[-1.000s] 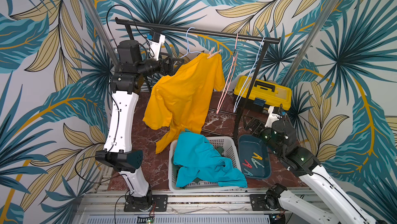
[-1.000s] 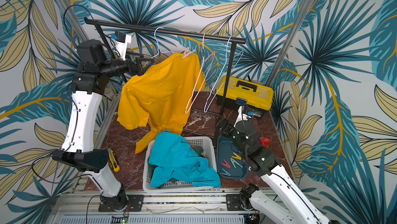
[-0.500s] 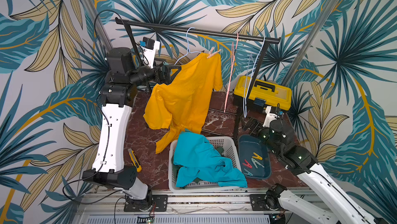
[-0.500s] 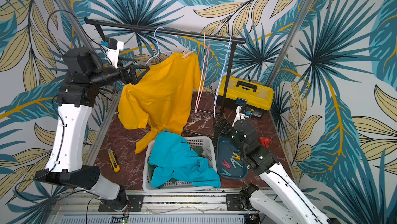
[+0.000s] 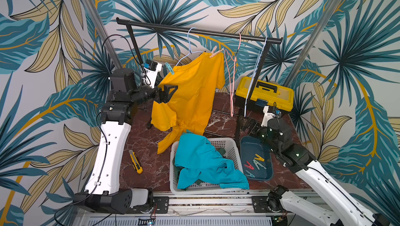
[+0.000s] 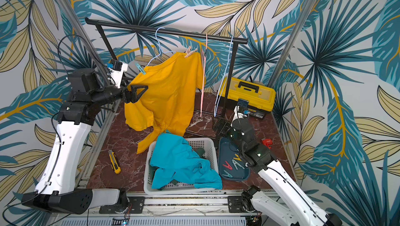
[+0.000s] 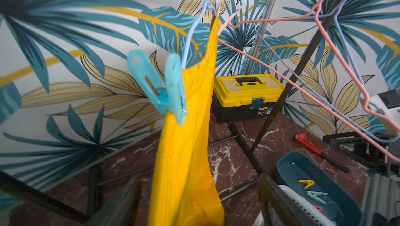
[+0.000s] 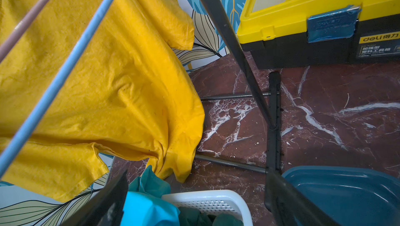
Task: Remove the clothespins securing t-shirts to the hanger
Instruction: Pick up the hanger from the clothes rail.
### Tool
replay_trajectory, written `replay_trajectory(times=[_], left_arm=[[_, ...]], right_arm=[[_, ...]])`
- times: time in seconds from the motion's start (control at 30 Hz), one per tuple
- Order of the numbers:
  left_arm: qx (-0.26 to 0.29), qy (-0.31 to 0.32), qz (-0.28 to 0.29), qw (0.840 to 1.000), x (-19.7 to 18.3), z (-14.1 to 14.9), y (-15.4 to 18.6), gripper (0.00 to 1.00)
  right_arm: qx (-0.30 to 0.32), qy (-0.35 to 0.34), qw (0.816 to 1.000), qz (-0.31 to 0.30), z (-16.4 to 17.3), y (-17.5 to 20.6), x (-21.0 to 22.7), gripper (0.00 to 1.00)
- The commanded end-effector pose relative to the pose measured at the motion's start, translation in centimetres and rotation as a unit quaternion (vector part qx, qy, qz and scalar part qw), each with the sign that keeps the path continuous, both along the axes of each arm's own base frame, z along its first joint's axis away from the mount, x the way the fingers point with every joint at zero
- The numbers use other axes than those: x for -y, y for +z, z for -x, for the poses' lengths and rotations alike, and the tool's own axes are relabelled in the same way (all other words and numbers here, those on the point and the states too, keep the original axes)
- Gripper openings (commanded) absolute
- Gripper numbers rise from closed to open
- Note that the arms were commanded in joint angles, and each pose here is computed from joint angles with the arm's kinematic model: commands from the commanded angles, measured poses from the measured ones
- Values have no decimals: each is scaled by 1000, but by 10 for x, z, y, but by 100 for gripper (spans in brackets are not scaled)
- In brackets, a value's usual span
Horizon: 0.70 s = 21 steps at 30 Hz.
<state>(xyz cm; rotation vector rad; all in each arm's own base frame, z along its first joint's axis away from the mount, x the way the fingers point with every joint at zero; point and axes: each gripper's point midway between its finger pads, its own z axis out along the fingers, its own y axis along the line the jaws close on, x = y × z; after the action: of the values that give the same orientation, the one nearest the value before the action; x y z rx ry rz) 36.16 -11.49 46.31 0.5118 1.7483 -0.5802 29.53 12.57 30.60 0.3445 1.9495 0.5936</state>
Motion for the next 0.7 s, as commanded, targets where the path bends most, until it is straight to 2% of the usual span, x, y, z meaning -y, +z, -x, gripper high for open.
replay_trajectory(times=[0.0, 0.1, 0.3, 0.57, 0.67], left_arm=[[-1, -3, 4, 1000, -3, -7, -2, 67], [-12, -9, 17, 1000, -3, -8, -4, 62], [-21, -13, 26, 999, -4, -8, -6, 39], [-5, -22, 21, 1000, -2, 0, 2, 19], [-2, -20, 21, 1000, -2, -1, 5, 3]], right_arm=[[13, 4, 1000, 5, -1, 8, 1, 100], [14, 1, 1000, 4, 1, 8, 2, 99], [16, 0, 1000, 0, 4, 7, 4, 100], [14, -4, 1000, -3, 6, 2, 7, 100], [15, -6, 1000, -10, 7, 1, 7, 100]])
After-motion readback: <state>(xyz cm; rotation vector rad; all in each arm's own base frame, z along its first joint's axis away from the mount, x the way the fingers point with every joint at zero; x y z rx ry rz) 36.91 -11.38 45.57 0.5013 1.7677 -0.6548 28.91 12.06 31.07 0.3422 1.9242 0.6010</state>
